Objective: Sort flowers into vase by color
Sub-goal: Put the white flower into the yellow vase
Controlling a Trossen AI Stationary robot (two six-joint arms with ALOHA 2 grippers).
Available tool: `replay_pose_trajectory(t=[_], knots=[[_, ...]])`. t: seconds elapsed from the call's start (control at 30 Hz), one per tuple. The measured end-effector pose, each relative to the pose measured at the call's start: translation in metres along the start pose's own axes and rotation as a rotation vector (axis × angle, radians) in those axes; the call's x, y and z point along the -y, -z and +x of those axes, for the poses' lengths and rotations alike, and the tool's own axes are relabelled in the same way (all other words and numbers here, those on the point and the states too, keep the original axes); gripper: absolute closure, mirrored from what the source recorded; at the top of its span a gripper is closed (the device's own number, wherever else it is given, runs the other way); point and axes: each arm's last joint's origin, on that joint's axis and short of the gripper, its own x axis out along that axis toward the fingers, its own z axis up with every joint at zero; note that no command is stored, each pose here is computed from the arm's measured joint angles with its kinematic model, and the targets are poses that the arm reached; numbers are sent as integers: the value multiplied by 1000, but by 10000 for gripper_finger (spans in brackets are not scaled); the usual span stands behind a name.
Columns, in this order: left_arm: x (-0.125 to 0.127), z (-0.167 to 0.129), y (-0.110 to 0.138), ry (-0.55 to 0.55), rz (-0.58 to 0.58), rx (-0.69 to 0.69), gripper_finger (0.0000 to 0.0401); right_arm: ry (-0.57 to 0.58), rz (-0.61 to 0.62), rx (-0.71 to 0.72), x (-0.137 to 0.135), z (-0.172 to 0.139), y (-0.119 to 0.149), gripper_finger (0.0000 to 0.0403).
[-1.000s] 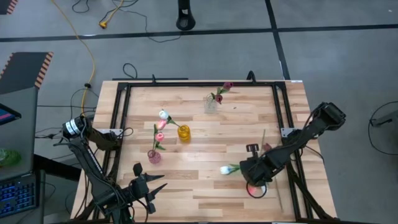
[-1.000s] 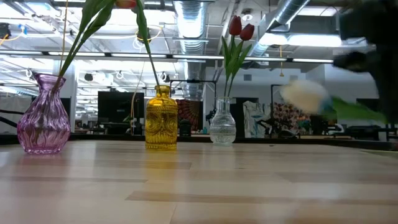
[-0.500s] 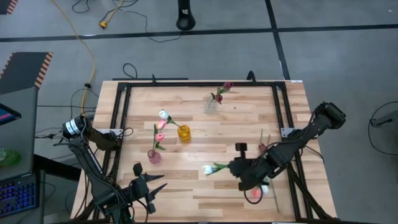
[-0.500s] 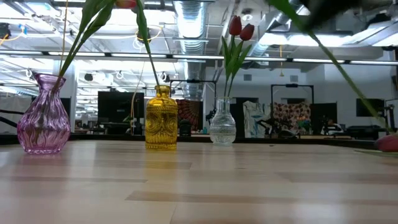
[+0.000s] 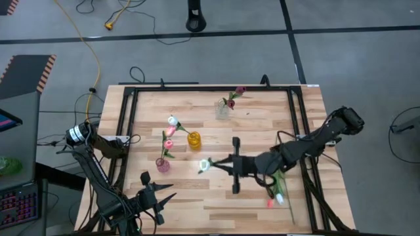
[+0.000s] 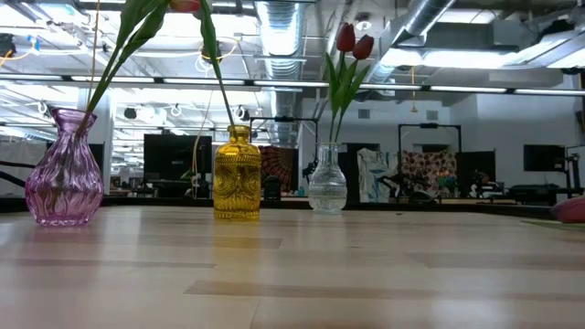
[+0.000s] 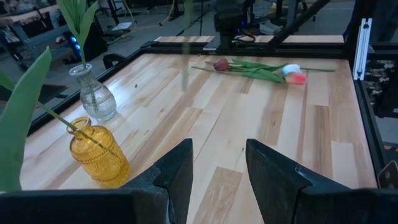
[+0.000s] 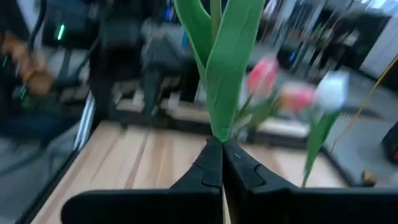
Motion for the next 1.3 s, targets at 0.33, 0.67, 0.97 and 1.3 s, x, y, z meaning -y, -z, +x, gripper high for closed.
replay_pose_trajectory(t=[0.33,0.67,0.97,1.3], knots=[[0,0,0,-3,7,8,264,-26,43,262,43,18,-21,377],[0,2,-1,-8,4,8,264,5,31,295,85,32,-17,376],[-2,8,-3,-27,-17,3,264,37,-21,349,86,69,9,376],[-1,8,-3,-23,-50,1,264,74,-7,312,102,71,12,376]])
